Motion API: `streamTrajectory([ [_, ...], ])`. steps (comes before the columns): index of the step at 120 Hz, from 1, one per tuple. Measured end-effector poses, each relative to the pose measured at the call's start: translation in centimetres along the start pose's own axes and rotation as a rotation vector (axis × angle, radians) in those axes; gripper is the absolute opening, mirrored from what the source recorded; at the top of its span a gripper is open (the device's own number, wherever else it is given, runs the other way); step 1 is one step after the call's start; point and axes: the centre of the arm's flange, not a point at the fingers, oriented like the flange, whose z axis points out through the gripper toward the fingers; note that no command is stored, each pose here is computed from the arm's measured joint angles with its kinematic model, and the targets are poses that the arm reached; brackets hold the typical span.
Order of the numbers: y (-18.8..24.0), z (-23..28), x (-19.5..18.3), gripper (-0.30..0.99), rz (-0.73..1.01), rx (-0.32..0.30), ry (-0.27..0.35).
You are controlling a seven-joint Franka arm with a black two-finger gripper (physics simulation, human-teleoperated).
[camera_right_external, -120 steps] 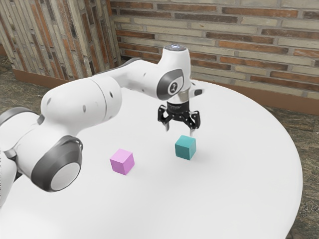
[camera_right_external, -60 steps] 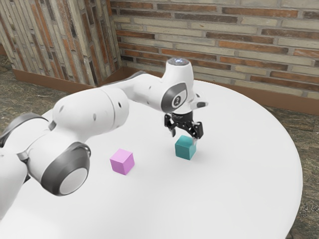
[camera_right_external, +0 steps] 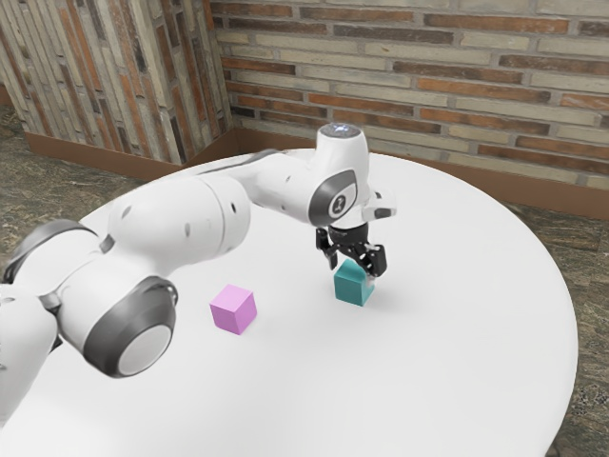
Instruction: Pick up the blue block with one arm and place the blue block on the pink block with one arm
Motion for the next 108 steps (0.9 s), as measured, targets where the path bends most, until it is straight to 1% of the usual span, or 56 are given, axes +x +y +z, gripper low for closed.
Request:
streamTrajectory([
  [17,0.0,1.0,0.0,0.69,0.016,0.004,-0.003],
  [54,-0.4,2.2,0.5,0.69,0.04,0.015,0.041],
  [62,-0.3,2.3,0.5,0.66,0.046,0.016,0.047],
  [83,-0.3,2.4,0.6,0.5,0.053,0.017,0.057],
  [108,-0.3,2.3,0.6,0.43,0.058,0.02,0.062],
])
